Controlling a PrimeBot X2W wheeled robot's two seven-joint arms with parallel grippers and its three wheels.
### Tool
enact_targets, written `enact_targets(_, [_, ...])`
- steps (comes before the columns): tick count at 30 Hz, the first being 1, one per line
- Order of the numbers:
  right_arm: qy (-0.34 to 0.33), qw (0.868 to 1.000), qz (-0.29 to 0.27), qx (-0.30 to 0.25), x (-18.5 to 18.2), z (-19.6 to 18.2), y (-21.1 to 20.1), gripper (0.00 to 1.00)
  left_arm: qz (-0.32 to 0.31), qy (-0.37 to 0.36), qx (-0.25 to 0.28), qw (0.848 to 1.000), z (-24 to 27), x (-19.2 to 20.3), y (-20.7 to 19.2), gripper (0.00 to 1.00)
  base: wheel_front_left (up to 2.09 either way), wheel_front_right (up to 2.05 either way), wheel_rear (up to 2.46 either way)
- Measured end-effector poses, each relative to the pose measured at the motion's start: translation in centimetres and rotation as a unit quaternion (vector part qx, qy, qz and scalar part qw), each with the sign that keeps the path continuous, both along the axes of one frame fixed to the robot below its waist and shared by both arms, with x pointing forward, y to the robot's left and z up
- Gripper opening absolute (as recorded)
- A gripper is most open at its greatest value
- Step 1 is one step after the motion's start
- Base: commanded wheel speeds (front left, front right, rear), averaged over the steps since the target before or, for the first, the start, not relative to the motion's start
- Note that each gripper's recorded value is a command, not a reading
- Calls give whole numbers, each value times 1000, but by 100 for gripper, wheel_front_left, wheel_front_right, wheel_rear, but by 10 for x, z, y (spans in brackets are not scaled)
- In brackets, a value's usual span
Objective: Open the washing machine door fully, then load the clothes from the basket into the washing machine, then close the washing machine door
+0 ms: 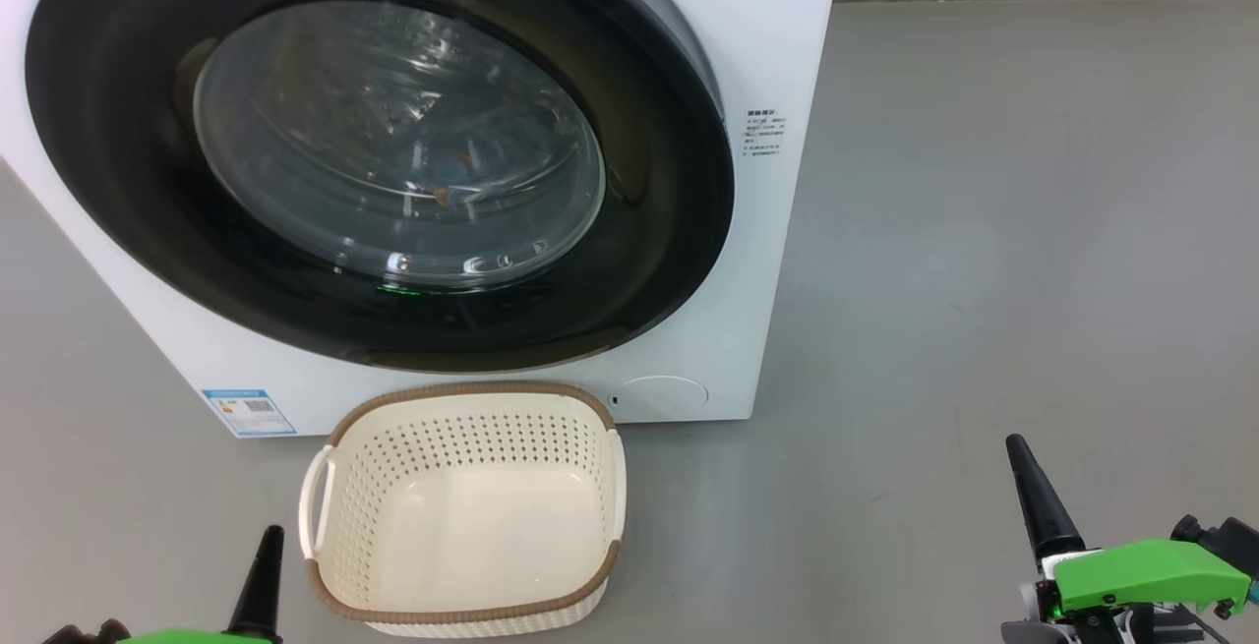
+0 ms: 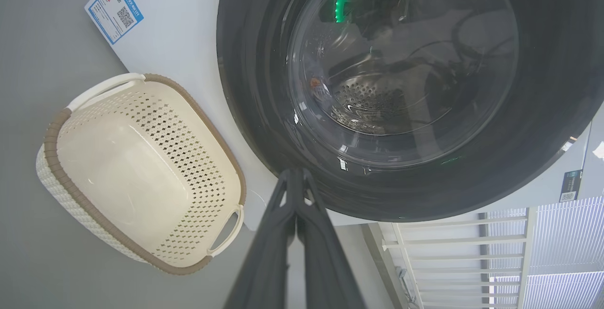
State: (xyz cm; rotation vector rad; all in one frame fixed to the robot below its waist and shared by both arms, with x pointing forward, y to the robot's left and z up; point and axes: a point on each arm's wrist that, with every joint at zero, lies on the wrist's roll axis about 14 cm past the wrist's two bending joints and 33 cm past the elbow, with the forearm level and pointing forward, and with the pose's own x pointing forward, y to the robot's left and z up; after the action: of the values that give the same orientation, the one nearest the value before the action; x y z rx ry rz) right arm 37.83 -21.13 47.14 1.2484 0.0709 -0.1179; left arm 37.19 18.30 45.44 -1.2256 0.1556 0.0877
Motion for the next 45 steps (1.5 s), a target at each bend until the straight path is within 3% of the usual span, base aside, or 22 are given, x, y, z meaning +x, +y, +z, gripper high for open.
enact_targets(32, [-40,987,0,153,6,21,5,0,16,-38,-168,985,26,5,4,0,0,0,0])
enact_targets(45, [-43,986,-1,160,6,22,4,0,17,-39,-172,984,26,5,4,0,0,0,0])
